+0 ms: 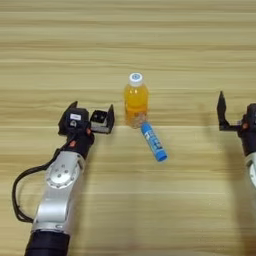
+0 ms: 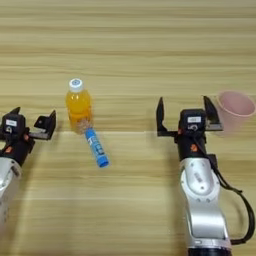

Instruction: Move the objects on the table

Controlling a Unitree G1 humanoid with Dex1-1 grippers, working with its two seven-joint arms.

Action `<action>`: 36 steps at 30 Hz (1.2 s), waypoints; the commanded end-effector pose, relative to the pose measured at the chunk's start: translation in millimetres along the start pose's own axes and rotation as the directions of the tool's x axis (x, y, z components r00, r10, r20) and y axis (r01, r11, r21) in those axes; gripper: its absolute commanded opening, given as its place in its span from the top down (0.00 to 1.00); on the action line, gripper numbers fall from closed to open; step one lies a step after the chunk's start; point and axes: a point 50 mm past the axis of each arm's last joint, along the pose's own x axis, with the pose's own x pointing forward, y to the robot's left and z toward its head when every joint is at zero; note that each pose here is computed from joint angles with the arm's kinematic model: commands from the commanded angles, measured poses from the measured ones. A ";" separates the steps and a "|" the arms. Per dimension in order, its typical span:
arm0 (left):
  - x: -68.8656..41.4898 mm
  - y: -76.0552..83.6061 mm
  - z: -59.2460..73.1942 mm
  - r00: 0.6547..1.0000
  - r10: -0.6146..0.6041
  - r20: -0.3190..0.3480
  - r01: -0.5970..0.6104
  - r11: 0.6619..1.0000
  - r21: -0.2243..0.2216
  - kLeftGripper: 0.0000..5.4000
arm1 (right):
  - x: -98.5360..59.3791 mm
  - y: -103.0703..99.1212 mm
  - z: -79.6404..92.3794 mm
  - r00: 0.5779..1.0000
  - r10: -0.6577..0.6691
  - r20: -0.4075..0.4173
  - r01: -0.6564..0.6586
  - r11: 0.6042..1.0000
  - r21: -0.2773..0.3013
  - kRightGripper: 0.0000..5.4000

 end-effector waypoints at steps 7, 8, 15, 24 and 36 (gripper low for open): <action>-11.8 -10.0 5.1 0.984 -0.164 -0.072 0.165 0.986 0.006 0.00 | 4.6 -9.4 -2.3 0.998 -0.056 0.000 0.056 0.998 -0.009 0.00; -13.5 -12.0 6.8 0.979 -0.188 -0.081 0.190 0.982 0.018 0.00 | 4.8 -9.2 -2.9 0.998 -0.055 -0.002 0.055 0.998 -0.009 0.00; -27.8 -26.6 22.6 0.923 -0.366 -0.115 0.367 0.930 -0.013 0.00 | 5.6 -6.7 -4.4 0.999 -0.051 -0.008 0.051 0.999 -0.010 0.00; -42.0 -43.0 22.5 0.835 -0.513 -0.201 0.498 0.859 -0.123 0.00 | 7.2 -4.0 -5.0 0.999 -0.051 -0.007 0.051 0.999 -0.009 0.00; -54.2 -58.2 -2.2 0.701 -0.605 -0.378 0.552 0.795 -0.250 0.00 | 9.1 1.0 -3.4 0.999 -0.052 0.000 0.052 0.999 -0.001 0.00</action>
